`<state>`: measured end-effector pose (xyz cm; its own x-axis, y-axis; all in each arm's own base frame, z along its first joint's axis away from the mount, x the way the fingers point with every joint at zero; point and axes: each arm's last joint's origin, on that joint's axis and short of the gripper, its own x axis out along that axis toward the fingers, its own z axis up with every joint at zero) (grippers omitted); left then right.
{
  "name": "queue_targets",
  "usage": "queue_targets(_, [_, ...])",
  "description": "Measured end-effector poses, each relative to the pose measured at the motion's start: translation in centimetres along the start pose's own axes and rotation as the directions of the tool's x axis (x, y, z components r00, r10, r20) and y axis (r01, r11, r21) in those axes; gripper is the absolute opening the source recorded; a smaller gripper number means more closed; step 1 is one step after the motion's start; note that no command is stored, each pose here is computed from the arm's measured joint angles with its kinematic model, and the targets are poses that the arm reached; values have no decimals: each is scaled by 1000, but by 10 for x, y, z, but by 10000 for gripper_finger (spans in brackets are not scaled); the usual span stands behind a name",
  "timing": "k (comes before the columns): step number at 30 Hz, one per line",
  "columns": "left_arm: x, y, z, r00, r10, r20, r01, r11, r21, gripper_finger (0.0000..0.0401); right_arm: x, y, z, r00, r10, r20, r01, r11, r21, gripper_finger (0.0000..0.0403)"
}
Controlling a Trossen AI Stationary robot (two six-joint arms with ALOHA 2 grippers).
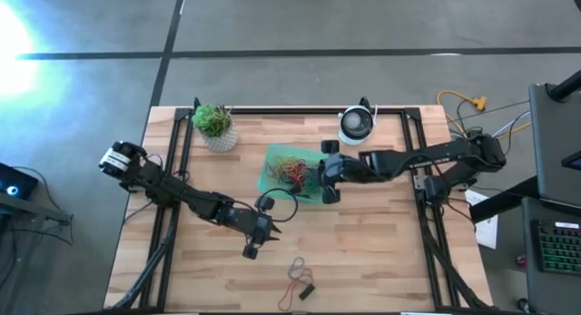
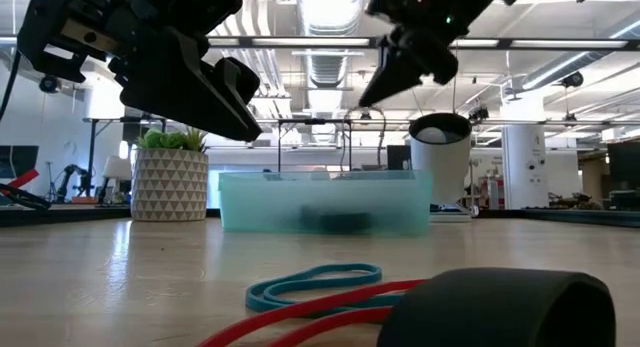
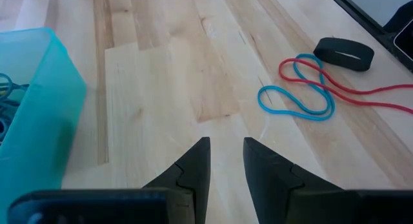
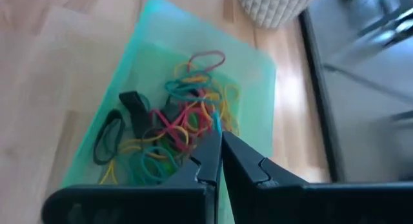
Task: Pick and place rubber bands into bin
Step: Put the blue rubber band into the green bin, then put the black rubber band into the green bin
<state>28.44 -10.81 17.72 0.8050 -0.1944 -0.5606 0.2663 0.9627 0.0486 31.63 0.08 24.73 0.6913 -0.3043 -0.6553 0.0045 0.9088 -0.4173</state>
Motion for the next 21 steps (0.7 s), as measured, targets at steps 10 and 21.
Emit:
queue_targets(10, [0,0,-1,1000,0,-10,0,1000,1,77,24,-12,-23,991,116,-63,-104,979,173,31])
queue_targets(21, [0,0,-1,1000,0,-9,0,1000,1,77,25,-8,-22,990,128,-61,-115,976,183,136])
